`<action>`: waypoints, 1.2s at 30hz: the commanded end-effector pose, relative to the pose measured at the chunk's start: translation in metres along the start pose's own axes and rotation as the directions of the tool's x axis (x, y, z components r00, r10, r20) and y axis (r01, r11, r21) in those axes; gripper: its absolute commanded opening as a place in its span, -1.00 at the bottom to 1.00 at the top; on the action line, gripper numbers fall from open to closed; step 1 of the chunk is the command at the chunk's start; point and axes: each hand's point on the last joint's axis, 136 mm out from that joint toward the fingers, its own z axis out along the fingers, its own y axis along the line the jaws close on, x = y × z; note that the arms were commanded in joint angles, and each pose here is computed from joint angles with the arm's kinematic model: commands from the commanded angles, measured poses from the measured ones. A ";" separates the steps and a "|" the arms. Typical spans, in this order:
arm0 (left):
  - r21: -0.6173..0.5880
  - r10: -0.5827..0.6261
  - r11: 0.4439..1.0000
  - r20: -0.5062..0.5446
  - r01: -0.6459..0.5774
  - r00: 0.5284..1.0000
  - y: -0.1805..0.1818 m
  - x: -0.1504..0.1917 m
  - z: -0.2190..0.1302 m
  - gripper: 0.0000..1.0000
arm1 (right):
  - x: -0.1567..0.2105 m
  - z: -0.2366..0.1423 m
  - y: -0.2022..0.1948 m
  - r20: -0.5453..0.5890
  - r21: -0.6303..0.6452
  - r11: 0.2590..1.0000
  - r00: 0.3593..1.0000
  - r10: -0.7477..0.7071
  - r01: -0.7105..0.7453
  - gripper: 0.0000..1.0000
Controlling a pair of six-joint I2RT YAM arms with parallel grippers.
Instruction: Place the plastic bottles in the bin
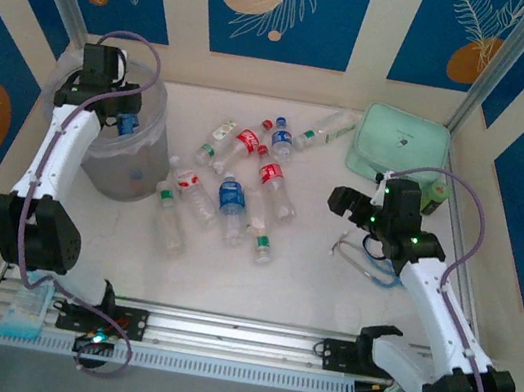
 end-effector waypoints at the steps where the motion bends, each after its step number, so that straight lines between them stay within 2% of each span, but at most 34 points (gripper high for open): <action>1: 0.035 -0.042 0.998 -0.036 0.044 0.998 -0.004 0.012 0.005 -1.00 | 0.010 -0.003 0.015 -0.064 -0.086 0.996 0.998 0.006 -0.011 0.98; 3: 0.051 -0.044 0.998 -0.050 0.047 0.998 -0.007 0.013 0.005 -0.74 | 0.008 -0.004 0.019 -0.058 -0.110 0.994 0.998 0.011 -0.017 0.98; 5: 0.062 -0.044 0.997 -0.054 0.048 0.998 -0.009 0.009 -0.001 -0.23 | 0.006 -0.006 0.022 -0.062 -0.123 0.992 0.998 0.022 -0.030 0.98; 9: 0.054 -0.024 0.998 -0.038 0.026 0.999 -0.007 -0.010 -0.018 0.38 | 0.001 -0.010 0.029 -0.074 -0.136 0.990 0.997 0.031 -0.041 0.98; 11: 0.064 -0.013 0.998 -0.031 0.015 0.999 -0.008 -0.014 -0.025 0.65 | 0.002 -0.010 0.031 -0.089 -0.141 0.989 0.995 0.037 -0.049 0.98; 13: 0.071 -0.005 0.997 -0.021 0.006 1.000 -0.008 -0.017 -0.032 0.80 | 0.003 -0.012 0.034 -0.101 -0.151 0.987 0.994 0.042 -0.057 0.98; 20: 0.078 0.010 0.997 0.044 -0.013 0.999 -0.006 -0.034 -0.069 0.87 | 0.004 -0.017 0.036 -0.134 -0.143 0.988 0.990 0.046 -0.065 0.98; 25: 0.176 -0.022 0.984 0.072 0.009 0.997 -0.020 -0.028 -0.092 0.86 | -0.004 -0.012 0.039 -0.135 -0.137 0.984 0.986 0.093 -0.111 0.98; 32: 0.478 -0.115 0.876 0.094 0.057 0.989 -0.067 -0.008 -0.124 0.90 | -0.023 0.010 0.055 -0.124 -0.142 0.964 0.971 0.206 -0.223 0.98; 34: 0.541 -0.131 0.838 0.078 0.069 0.988 -0.079 0.001 -0.136 0.90 | -0.019 0.019 0.064 -0.129 -0.137 0.976 0.980 0.154 -0.171 0.98; 36: 0.543 -0.114 0.838 0.090 0.047 0.989 -0.086 0.012 -0.150 0.90 | -0.011 0.029 0.069 -0.167 -0.123 0.989 0.984 0.061 -0.083 0.97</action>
